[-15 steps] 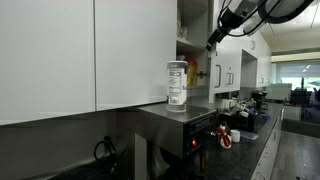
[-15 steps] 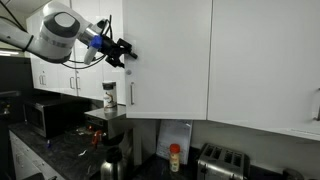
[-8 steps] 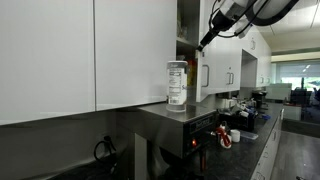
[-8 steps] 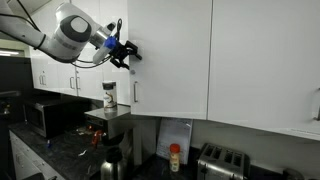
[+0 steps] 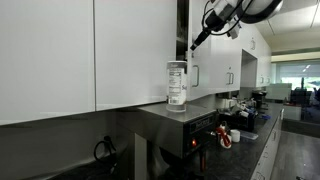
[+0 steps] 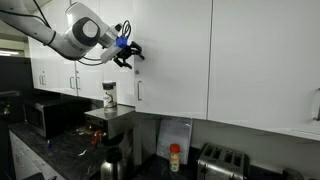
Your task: Open the right cabinet door and take out the sugar bottle, the close the door
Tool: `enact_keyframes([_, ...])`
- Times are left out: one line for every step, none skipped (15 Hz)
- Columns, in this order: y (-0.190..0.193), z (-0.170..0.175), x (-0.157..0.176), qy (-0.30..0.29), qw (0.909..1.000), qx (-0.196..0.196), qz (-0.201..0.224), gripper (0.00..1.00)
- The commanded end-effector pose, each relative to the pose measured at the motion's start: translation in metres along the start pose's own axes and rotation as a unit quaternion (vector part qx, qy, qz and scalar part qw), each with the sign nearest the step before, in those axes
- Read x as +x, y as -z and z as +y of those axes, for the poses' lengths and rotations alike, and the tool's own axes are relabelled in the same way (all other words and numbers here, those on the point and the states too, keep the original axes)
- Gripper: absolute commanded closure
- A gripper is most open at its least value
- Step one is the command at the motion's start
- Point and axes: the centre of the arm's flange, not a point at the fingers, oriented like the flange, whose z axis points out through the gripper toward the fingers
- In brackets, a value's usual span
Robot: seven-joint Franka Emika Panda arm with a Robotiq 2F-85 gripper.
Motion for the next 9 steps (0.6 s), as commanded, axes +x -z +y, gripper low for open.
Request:
enact_keyframes([-0.012, 0.014, 0.014, 0.027, 0.9992, 0.020, 0.023, 0.00])
enact_keyframes([-0.013, 0.015, 0.017, 0.031, 0.9988, 0.023, 0.028, 0.00])
enact_keyframes([-0.014, 0.016, 0.019, 0.035, 0.9985, 0.027, 0.032, 0.00])
enact_keyframes([-0.016, 0.017, 0.021, 0.039, 0.9981, 0.031, 0.036, 0.00])
enact_keyframes([-0.017, 0.018, 0.022, 0.042, 0.9978, 0.034, 0.039, 0.00])
enact_keyframes([-0.017, 0.020, 0.022, 0.044, 0.9975, 0.036, 0.042, 0.00])
enact_keyframes([-0.017, 0.021, 0.023, 0.047, 0.9972, 0.037, 0.044, 0.00])
enact_keyframes([-0.017, 0.023, 0.022, 0.048, 0.9970, 0.038, 0.047, 0.00])
enact_keyframes([-0.018, 0.026, 0.021, 0.049, 0.9968, 0.038, 0.049, 0.00])
